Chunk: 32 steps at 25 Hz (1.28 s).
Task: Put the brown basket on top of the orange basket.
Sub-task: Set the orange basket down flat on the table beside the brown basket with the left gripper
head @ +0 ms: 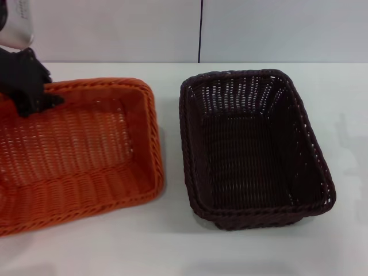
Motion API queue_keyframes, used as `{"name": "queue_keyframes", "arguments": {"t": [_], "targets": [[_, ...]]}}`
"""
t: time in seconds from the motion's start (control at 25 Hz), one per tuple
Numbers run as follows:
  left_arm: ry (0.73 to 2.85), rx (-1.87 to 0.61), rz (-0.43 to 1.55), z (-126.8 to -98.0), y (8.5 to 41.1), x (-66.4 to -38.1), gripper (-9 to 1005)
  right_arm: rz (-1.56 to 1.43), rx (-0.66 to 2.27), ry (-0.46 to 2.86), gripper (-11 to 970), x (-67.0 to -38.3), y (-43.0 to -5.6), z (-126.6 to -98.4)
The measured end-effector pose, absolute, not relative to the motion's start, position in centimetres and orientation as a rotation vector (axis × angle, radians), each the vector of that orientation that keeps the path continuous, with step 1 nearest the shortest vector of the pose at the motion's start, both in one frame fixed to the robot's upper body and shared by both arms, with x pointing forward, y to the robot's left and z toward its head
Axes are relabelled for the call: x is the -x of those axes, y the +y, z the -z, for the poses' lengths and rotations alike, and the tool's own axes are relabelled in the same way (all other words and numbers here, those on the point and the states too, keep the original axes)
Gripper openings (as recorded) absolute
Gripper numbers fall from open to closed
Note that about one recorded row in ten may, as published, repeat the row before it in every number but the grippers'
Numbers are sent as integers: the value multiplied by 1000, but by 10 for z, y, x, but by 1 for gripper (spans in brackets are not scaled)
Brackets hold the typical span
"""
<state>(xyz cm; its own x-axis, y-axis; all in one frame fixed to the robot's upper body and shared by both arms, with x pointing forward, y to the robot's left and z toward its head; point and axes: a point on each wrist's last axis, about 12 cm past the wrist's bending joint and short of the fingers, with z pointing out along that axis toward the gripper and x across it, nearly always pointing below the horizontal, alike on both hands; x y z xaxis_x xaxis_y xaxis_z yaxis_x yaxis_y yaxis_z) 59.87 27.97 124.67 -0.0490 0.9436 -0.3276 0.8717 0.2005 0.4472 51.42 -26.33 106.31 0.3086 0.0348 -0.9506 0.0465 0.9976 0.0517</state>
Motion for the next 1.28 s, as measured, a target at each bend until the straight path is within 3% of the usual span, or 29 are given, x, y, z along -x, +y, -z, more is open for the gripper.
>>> {"name": "queue_keyframes", "arguments": {"t": [0.44,0.68,0.76,0.92,1.28], "targets": [[1832,-1791,-88,-1242,243,-608,167,9,-71,1282,698,-514,-264,-1060],[1828,-1800,-77,-1228,231,-620,167,14,-68,1280,697,-514,-266,-1060],[1867,-1761,-67,-1207,218,-638,167,14,-64,1277,697,-515,-266,-1061],[1857,-1714,-125,-1204,213,-642,156,16,-62,1276,696,-516,-267,-1061],[1872,-1694,-184,-1199,202,-645,339,23,-56,1279,698,-517,-269,-1061]]}}
